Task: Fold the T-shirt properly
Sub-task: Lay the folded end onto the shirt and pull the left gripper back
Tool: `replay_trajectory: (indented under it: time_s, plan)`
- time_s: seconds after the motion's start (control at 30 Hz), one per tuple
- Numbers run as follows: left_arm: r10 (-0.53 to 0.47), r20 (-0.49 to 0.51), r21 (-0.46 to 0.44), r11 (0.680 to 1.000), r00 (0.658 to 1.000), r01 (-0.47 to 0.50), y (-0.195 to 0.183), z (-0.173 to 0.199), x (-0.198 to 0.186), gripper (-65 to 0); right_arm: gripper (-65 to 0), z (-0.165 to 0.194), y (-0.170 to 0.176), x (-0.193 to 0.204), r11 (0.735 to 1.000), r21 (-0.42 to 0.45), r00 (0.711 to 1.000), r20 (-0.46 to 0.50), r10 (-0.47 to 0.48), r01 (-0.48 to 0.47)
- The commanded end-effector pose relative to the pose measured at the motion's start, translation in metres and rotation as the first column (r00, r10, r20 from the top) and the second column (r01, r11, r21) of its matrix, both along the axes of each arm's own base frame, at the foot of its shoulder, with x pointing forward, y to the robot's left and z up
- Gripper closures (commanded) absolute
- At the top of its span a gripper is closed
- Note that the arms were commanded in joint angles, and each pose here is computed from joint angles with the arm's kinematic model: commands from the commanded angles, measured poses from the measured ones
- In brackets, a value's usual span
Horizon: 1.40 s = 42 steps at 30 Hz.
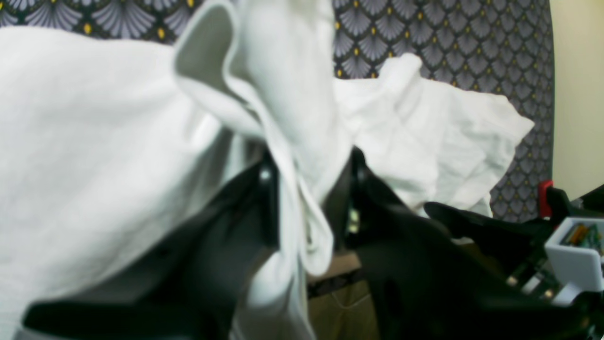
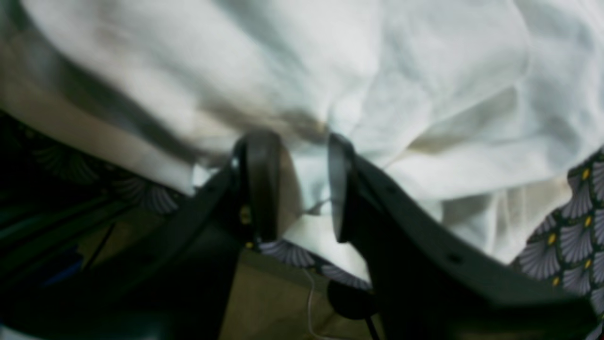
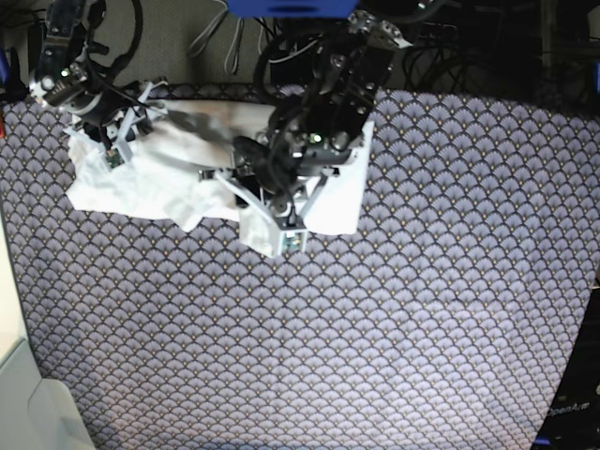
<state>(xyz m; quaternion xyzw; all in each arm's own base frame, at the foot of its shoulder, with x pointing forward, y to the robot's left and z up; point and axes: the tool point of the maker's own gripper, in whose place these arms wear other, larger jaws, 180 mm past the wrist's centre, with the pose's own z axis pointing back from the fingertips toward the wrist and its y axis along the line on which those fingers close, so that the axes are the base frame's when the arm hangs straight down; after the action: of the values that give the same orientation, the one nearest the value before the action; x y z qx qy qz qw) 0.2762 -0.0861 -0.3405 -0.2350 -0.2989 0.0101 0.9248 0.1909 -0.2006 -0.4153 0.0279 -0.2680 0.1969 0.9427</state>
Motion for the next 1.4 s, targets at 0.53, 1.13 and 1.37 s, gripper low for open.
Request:
replay_trajectory:
  time_s: [0.53,1.13,1.37]
  plan:
    - [-0.006,0.034,-0.04,0.999,0.999,0.007,-0.006,0.014,0.004,-46.6,-18.8,0.006,-0.004,0.005,1.0,-0.012,1.0,0.024,0.005,-0.004]
    - [-0.018,0.081,-0.076,0.997,0.997,0.024,0.026,0.031,0.006,-63.4,-18.8,0.013,-0.003,0.015,1.0,-0.014,0.999,0.052,0.006,-0.006]
    - [0.082,0.021,-0.118,0.99,0.996,-0.079,0.078,0.022,0.02,-63.0,-19.0,0.031,-0.01,0.024,0.998,-0.052,0.994,0.104,0.023,-0.018]
